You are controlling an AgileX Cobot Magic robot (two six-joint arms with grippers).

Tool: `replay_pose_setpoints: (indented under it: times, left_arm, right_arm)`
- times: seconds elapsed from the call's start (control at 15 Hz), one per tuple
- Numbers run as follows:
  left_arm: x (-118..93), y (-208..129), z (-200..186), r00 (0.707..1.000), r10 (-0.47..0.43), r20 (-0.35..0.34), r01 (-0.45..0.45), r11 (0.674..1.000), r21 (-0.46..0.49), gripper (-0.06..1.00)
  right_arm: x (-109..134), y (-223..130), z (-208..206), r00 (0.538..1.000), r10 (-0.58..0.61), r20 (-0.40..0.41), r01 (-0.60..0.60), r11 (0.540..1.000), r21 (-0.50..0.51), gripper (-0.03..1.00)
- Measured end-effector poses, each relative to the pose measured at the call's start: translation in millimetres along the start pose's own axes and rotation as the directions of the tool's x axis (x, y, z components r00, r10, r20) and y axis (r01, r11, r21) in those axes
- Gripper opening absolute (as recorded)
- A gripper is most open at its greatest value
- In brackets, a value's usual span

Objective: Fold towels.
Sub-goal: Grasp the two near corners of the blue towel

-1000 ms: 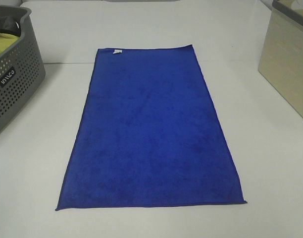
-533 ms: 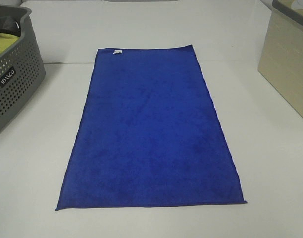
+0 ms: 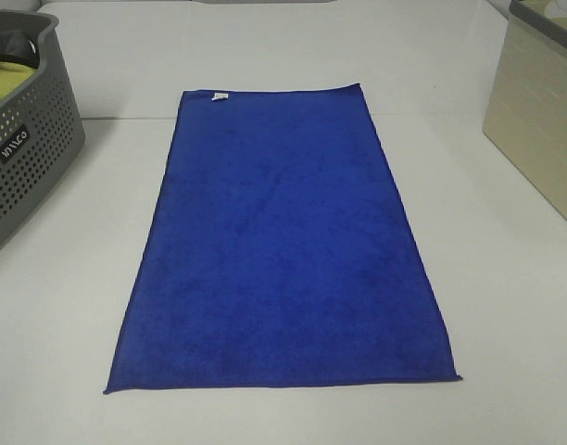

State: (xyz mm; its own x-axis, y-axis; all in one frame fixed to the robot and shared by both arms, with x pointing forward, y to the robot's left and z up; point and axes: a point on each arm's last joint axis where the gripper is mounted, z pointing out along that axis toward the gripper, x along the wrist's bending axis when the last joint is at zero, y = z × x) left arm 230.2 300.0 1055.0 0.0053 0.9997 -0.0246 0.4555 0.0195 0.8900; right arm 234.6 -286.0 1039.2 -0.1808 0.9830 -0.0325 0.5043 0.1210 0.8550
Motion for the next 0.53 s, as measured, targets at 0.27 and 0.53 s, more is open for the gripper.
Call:
replay_pose_setpoints:
  times: [0.27, 0.53]
  left_arm:
    - [0.0, 0.0, 0.0, 1.0, 0.0, 0.0, 0.0, 1.0, 0.0, 0.46]
    - [0.0, 0.0, 0.0, 1.0, 0.0, 0.0, 0.0, 1.0, 0.0, 0.46]
  right_arm:
    - [0.0, 0.0, 0.0, 1.0, 0.0, 0.0, 0.0, 1.0, 0.0, 0.76]
    - [0.0, 0.0, 0.0, 1.0, 0.0, 0.0, 0.0, 1.0, 0.0, 0.76]
